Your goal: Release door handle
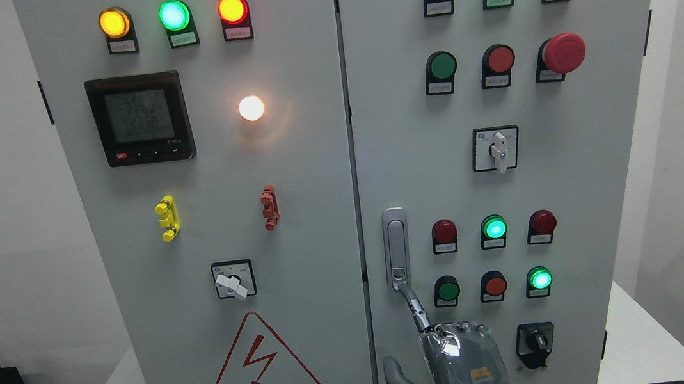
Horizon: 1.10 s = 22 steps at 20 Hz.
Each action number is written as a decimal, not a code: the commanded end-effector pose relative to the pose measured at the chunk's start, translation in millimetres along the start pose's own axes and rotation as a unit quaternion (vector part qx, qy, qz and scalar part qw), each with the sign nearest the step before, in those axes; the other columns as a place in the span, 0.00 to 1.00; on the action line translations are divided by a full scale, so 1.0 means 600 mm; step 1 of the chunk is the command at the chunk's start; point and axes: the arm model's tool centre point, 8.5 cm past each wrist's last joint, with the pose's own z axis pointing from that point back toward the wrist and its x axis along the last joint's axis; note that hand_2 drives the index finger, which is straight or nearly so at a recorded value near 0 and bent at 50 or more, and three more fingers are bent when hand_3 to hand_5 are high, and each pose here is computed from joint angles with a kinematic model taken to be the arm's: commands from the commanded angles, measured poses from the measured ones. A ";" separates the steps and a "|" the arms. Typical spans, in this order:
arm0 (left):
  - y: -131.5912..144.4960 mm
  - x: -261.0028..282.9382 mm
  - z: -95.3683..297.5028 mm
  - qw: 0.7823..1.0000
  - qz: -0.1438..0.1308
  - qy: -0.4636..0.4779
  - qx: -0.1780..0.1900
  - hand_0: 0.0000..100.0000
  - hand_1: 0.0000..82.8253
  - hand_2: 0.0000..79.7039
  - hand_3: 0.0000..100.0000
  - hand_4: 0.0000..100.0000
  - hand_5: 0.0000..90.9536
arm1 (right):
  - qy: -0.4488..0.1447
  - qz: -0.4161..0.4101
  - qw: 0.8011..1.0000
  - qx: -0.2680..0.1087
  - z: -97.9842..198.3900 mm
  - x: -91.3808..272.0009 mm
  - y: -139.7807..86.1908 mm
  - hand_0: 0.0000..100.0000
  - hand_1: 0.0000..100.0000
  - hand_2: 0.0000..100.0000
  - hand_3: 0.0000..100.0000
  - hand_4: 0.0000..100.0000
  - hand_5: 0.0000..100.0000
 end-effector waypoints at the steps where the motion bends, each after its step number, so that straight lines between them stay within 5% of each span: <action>1: 0.000 0.005 -0.001 1.000 -0.014 -0.005 -0.001 0.12 0.47 0.00 0.00 0.00 0.00 | 0.000 0.001 1.000 0.002 0.000 0.000 0.001 0.39 0.41 0.07 1.00 1.00 1.00; 22: 0.000 0.005 -0.001 1.000 -0.014 -0.005 -0.001 0.12 0.47 0.00 0.00 0.00 0.00 | 0.006 0.003 1.000 0.015 0.001 -0.002 0.005 0.39 0.41 0.09 1.00 1.00 1.00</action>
